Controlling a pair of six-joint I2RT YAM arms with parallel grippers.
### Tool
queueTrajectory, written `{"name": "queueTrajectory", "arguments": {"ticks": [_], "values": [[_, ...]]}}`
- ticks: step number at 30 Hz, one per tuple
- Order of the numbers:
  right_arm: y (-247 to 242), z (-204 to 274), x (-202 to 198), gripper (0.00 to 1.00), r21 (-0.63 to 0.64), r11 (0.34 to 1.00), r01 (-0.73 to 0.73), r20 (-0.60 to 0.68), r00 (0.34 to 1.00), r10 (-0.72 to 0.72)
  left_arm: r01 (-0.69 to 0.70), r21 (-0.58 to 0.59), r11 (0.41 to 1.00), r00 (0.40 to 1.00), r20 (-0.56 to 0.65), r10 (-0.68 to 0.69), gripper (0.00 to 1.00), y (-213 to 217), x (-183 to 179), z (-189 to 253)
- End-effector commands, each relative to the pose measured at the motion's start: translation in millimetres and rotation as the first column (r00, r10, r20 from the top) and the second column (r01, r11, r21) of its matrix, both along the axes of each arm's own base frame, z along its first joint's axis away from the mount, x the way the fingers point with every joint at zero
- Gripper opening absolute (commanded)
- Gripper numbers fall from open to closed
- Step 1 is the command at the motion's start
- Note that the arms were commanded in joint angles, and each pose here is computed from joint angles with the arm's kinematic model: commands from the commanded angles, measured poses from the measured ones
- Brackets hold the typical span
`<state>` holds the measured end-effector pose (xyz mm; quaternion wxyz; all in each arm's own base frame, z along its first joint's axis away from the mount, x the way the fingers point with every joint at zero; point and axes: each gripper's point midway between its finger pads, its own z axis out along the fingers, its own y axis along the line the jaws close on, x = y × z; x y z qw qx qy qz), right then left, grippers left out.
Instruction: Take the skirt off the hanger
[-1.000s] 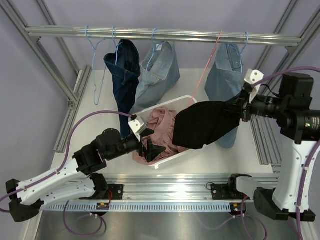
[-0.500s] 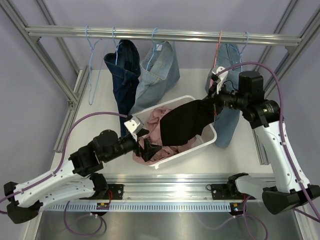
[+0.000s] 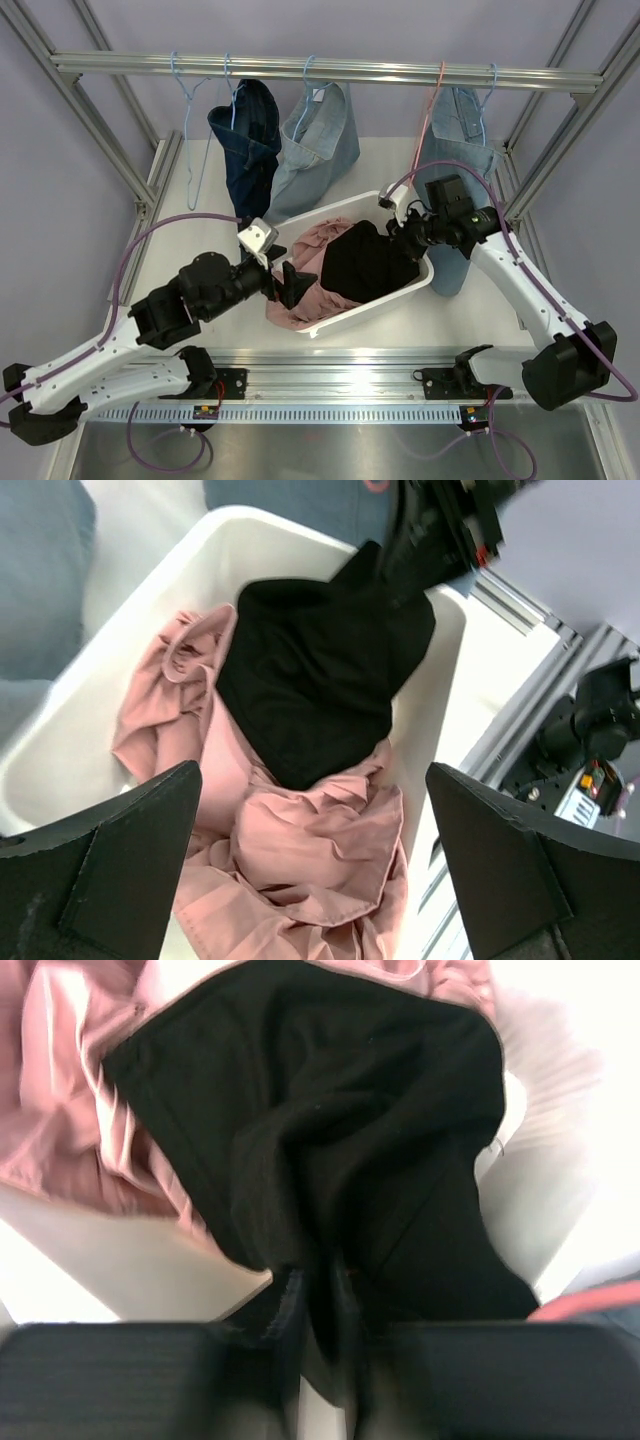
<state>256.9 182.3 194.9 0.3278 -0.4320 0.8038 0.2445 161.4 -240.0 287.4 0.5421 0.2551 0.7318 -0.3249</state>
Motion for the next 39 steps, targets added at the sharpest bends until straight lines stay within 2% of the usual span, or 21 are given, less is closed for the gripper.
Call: {"name": "queueTrajectory", "arguments": {"ticks": [1,3,4,6,7,9,14,16,19,20,22,25,26,27,29,33,38,39], "values": [[-2,9,-12,0.27,-0.035,0.995,-0.098,0.051,0.994,0.100,-0.083,-0.048,0.995,0.996,0.036,0.085,0.99,9,11,37],[-7,17,-14,0.46,-0.051,0.995,-0.087,0.060,0.994,0.090,-0.140,-0.053,0.989,0.988,0.052,0.143,0.99,14,21,59],[-9,24,-14,0.67,-0.053,0.996,-0.068,0.069,0.995,0.071,-0.160,-0.017,0.987,0.986,0.050,0.161,0.99,18,23,61],[-13,52,-14,0.75,-0.041,0.998,-0.039,0.144,0.989,0.044,-0.211,0.007,0.977,0.976,0.054,0.211,0.99,24,34,77],[-14,62,-17,0.83,-0.025,0.999,-0.031,0.159,0.987,0.035,-0.225,0.016,0.974,0.973,0.050,0.224,0.99,24,39,95],[-13,99,-25,0.89,0.029,0.999,-0.037,0.236,0.971,0.029,-0.233,0.015,0.972,0.971,0.047,0.232,0.99,24,49,110],[-5,140,-63,0.97,0.123,0.982,-0.144,0.249,0.962,0.110,-0.236,-0.046,0.971,0.968,0.077,0.239,0.99,16,70,155],[-2,144,-75,0.98,0.143,0.971,-0.189,0.248,0.957,0.150,-0.235,-0.055,0.970,0.967,0.082,0.239,0.99,12,78,165],[3,146,-89,0.99,0.178,0.950,-0.256,0.263,0.943,0.205,-0.246,-0.068,0.967,0.964,0.083,0.251,0.98,3,105,180],[3,148,-95,0.99,0.191,0.942,-0.277,0.281,0.935,0.218,-0.269,-0.044,0.962,0.960,0.070,0.271,0.97,0,124,172],[5,140,-95,0.99,0.199,0.935,-0.293,0.297,0.927,0.227,-0.281,-0.066,0.957,0.952,0.103,0.287,0.95,0,139,186],[7,133,-104,0.99,0.270,0.900,-0.343,0.330,0.911,0.248,-0.302,-0.069,0.951,0.939,0.150,0.309,0.94,-1,165,191],[4,135,-108,0.99,0.290,0.893,-0.344,0.355,0.905,0.234,-0.328,-0.068,0.942,0.930,0.152,0.334,0.91,5,175,191],[2,123,-108,0.99,0.322,0.892,-0.319,0.319,0.923,0.215,-0.338,-0.063,0.939,0.927,0.146,0.344,0.89,5,187,188],[-3,121,-105,0.99,0.370,0.875,-0.312,0.344,0.921,0.183,-0.348,-0.063,0.935,0.925,0.139,0.353,0.84,9,204,183],[-8,112,-103,0.99,0.442,0.850,-0.286,0.331,0.933,0.142,-0.351,-0.052,0.935,0.921,0.161,0.355,0.82,7,227,177],[-12,112,-103,0.99,0.426,0.854,-0.298,0.365,0.920,0.139,-0.376,-0.017,0.927,0.910,0.185,0.372,0.76,6,252,168],[-13,111,-104,0.98,0.426,0.855,-0.296,0.359,0.923,0.140,-0.370,-0.012,0.929,0.912,0.186,0.365,0.73,4,255,165]]}}
